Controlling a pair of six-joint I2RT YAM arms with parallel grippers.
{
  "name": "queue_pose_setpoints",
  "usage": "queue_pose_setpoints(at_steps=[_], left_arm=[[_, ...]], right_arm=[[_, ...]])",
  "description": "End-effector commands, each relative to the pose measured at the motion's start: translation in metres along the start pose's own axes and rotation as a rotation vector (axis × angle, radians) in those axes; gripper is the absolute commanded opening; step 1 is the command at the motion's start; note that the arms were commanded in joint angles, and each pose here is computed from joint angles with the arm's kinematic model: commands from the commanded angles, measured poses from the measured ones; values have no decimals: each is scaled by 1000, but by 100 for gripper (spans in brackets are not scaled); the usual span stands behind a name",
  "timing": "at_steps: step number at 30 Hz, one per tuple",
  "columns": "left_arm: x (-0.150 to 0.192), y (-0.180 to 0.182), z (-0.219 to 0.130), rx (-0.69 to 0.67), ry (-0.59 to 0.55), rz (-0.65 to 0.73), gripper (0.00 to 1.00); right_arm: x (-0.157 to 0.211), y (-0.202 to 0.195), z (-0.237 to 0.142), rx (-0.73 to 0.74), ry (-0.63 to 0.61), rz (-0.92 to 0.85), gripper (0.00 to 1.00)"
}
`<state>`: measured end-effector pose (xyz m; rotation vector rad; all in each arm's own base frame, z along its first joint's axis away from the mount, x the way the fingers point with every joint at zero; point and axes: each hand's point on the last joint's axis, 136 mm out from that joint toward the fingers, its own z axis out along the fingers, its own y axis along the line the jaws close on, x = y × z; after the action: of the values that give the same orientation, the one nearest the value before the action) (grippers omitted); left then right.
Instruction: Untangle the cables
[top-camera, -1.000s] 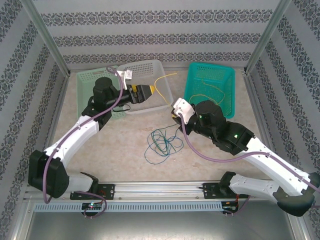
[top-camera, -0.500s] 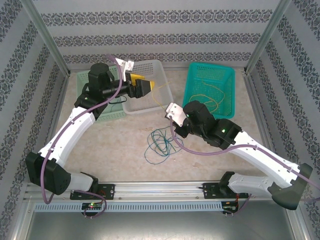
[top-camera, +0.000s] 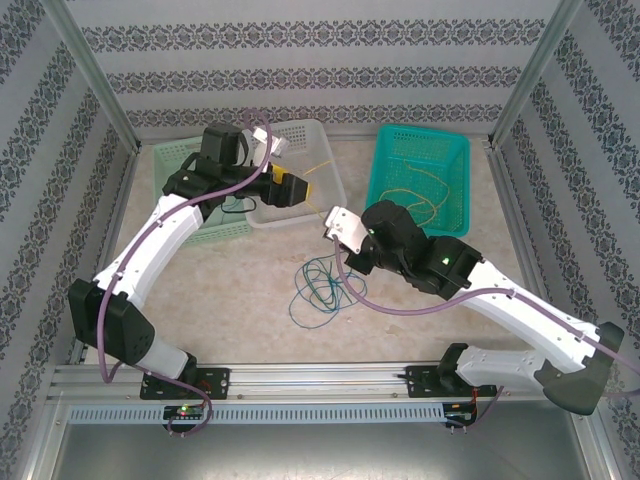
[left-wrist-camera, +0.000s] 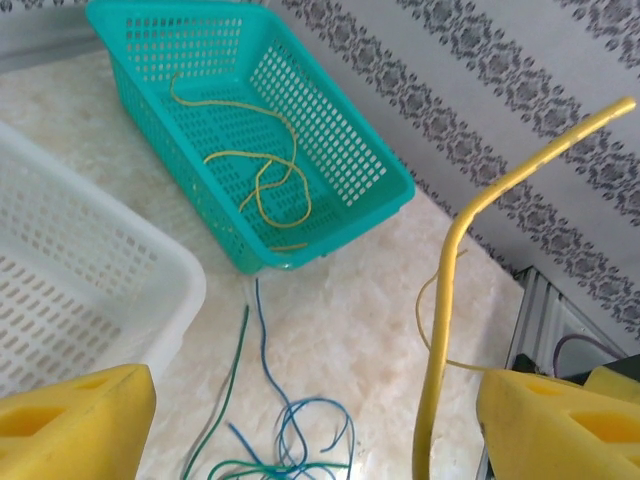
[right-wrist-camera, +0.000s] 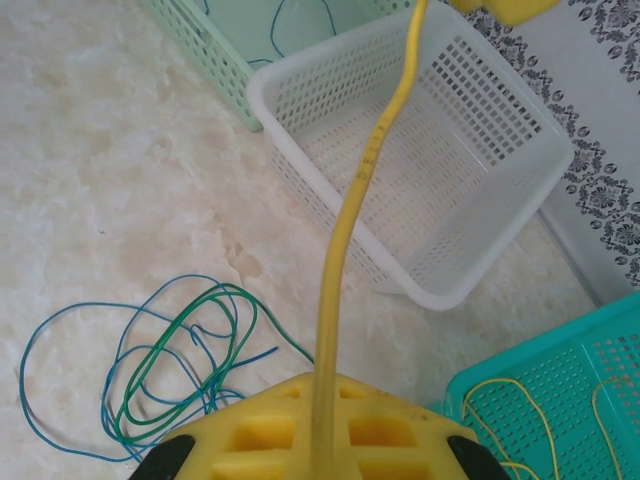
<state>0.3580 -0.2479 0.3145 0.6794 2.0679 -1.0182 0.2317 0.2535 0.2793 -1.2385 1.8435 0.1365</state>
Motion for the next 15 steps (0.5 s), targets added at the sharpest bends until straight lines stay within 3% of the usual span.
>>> queue_pose_setpoints(at_steps=[1,7,11,15], left_arm=[[1,-5,0,-7,33,52,83],[-1,-2,-1,-27,36,76,80],[4,1,3,-30,71,67,67],[7,4,5,-37,66,60,46]], right_arm=[[-7,3,-3,-12,4,-38,0],[-1,11,6,-37,62,-73,0],[-4,12,7,-32,64,-91,0],[-4,12,7,-23,70,-99,0]])
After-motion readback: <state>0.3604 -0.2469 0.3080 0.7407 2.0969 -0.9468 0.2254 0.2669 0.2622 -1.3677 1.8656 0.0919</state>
